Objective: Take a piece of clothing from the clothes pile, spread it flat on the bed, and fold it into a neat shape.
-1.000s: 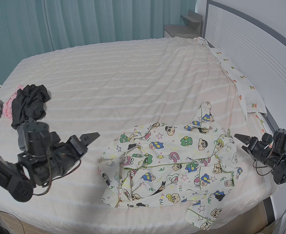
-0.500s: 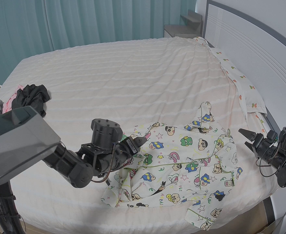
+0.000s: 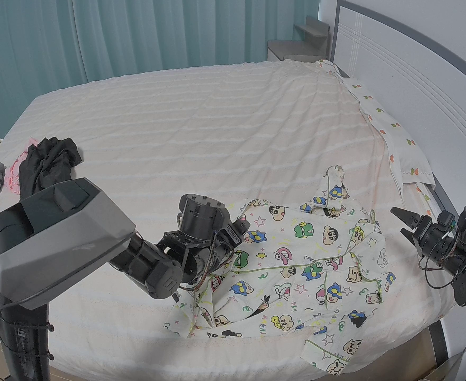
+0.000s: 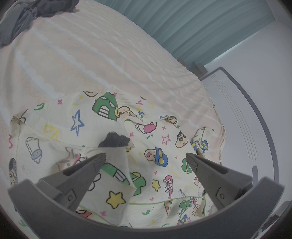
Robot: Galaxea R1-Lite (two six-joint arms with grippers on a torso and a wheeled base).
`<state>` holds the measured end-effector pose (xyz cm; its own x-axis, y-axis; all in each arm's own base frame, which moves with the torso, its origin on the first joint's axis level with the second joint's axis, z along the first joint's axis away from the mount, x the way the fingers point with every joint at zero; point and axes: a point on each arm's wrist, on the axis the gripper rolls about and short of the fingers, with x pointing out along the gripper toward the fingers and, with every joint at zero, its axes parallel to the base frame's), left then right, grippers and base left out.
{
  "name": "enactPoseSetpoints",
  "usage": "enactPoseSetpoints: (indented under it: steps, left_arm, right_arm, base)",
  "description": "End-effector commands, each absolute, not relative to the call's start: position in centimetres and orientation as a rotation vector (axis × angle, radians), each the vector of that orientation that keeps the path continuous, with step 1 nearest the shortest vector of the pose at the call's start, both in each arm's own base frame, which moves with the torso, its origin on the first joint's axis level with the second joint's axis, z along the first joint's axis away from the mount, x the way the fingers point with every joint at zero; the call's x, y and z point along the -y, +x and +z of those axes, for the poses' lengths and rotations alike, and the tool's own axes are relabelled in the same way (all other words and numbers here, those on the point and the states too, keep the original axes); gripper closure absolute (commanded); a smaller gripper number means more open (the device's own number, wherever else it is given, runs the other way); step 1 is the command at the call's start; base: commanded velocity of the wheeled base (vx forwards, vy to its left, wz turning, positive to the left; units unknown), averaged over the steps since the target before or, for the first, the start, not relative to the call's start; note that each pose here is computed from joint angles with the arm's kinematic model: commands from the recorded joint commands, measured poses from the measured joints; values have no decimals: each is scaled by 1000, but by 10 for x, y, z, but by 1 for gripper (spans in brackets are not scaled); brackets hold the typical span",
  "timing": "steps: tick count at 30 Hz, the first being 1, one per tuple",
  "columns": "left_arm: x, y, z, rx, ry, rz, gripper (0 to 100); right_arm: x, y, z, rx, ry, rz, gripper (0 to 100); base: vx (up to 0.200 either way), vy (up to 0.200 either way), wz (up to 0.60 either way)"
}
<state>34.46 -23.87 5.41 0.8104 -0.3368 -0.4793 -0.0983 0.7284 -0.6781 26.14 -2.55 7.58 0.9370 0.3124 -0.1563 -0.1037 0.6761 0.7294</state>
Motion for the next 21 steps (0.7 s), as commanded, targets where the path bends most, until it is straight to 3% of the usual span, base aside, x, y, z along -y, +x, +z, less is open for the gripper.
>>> enactPoseSetpoints:
  steps: [1,7,8,21]
  left_arm:
    - [240,350,48,-619,-764,-119,0]
    - [237,358,42,-565,-766,-53,0]
    - [237,358,43,-562,-768,-55,100]
    - [229,348,47,-555,-752,-29,100]
  right_arm:
    - [26,261,76,-277,793,239,0]
    - [26,261,76,-280,793,239,0]
    - [26,261,76,-279,793,238,0]
    - [25,261,75,-281,791,239,0]
  base:
    - [0,0,0]
    - [0,0,0]
    - [0,0,0]
    - [0,0,0]
